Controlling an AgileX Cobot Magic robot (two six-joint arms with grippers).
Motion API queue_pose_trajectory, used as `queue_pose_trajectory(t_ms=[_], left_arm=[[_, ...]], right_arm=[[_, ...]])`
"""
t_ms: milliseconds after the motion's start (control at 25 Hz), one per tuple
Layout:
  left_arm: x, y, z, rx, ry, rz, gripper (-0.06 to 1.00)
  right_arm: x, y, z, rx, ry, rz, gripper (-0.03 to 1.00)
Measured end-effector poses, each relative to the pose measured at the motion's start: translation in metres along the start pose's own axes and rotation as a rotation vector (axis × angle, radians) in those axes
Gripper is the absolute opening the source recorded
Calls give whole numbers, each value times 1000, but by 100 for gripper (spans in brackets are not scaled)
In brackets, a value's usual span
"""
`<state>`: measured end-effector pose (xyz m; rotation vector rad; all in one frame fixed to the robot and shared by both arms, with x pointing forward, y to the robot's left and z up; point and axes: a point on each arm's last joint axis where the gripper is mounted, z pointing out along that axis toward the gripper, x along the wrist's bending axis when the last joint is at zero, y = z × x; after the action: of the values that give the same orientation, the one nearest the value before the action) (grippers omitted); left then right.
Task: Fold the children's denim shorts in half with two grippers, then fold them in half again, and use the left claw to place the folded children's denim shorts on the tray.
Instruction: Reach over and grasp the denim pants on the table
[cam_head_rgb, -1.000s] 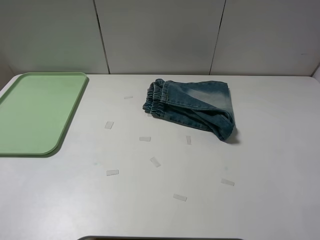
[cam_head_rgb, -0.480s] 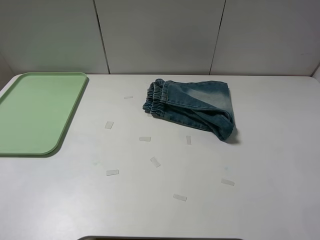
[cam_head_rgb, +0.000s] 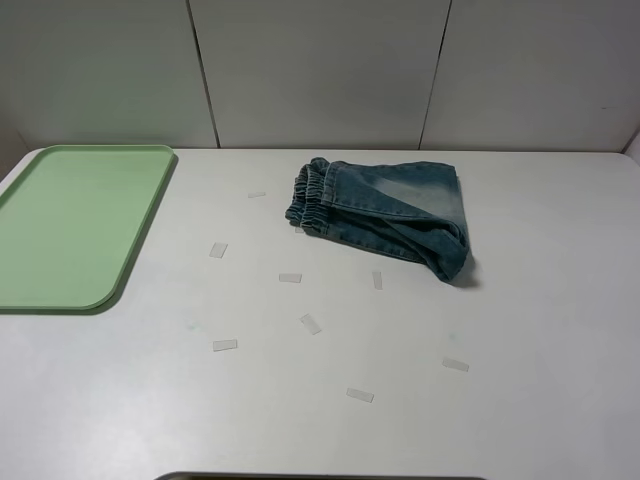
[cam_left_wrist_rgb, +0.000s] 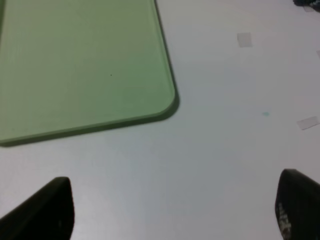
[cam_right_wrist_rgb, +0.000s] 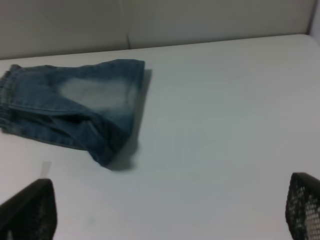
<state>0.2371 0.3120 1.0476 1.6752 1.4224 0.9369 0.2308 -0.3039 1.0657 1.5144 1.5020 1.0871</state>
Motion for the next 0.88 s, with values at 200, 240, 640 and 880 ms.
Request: queue_pose_trajectory(t_ms=[200, 240, 640, 880], left_arm=[[0, 0, 0, 0, 0, 0, 80], [0, 0, 0, 0, 0, 0, 80], [0, 0, 0, 0, 0, 0, 80], [0, 0, 0, 0, 0, 0, 80]], right_arm=[[-2, 0, 1, -2, -24, -47, 69], [-3, -2, 3, 7, -28, -59, 69], [-1, -9, 9, 43, -9, -119, 69], [-1, -9, 9, 43, -8, -124, 69]])
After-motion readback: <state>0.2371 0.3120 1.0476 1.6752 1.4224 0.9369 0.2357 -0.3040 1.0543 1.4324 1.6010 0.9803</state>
